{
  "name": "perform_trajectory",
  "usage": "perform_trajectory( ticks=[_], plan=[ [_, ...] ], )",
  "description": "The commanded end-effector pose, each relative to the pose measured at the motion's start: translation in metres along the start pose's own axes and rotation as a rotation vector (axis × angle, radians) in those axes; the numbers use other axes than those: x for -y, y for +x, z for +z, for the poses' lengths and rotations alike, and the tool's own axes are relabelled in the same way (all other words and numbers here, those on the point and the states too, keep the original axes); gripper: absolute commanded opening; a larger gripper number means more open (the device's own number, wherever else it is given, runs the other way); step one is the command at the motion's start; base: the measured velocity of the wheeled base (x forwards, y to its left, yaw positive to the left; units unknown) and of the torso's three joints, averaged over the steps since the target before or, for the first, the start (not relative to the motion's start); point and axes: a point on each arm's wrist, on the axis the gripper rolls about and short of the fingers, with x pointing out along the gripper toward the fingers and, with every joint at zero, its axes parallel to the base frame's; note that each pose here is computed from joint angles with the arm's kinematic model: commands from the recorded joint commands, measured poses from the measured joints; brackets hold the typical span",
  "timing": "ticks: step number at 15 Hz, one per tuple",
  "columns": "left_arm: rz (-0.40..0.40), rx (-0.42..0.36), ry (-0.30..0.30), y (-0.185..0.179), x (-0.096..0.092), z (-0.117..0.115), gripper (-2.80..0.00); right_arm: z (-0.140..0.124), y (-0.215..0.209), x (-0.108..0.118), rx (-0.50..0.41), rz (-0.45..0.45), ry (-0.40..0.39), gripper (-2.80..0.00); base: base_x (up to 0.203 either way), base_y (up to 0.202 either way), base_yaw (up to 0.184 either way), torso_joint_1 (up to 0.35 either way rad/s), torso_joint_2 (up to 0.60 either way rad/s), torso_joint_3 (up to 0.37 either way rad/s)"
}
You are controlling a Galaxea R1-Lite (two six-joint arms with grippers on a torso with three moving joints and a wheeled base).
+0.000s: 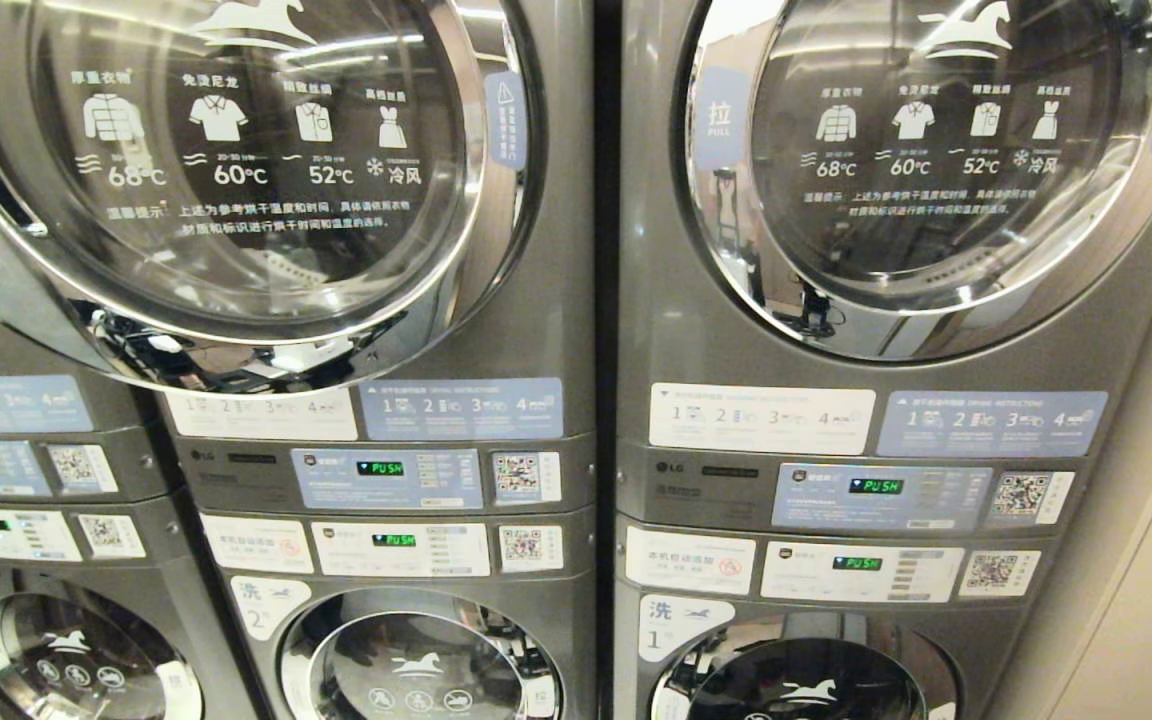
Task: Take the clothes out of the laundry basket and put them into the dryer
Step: Close the dryer
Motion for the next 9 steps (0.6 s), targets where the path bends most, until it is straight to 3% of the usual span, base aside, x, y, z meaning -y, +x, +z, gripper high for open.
perform_trajectory(
  ticks=[1, 5, 9],
  plan=[
    [0.0, 0.0, 0.001, 0.0, 0.0, -0.0002, -2.8, -0.0011, -0.0032, 0.0, 0.043, -0.001, 0.0, -2.8, 0.0, 0.0, 0.0, 0.0, 0.0, 0.0],
    [0.0, 0.0, 0.0, 0.0, 0.0, -0.0002, -2.8, -0.0011, -0.0032, 0.0, 0.043, -0.001, 0.003, -2.8, 0.017, 0.0, 0.0, -0.003, 0.0, 0.0],
    [0.0, 0.0, 0.0, 0.0, 0.0, -0.0002, -2.8, -0.0011, -0.0032, 0.0, 0.043, -0.001, 0.003, -2.8, 0.185, 0.0, 0.0, 0.014, 0.0, -0.002]
  ],
)
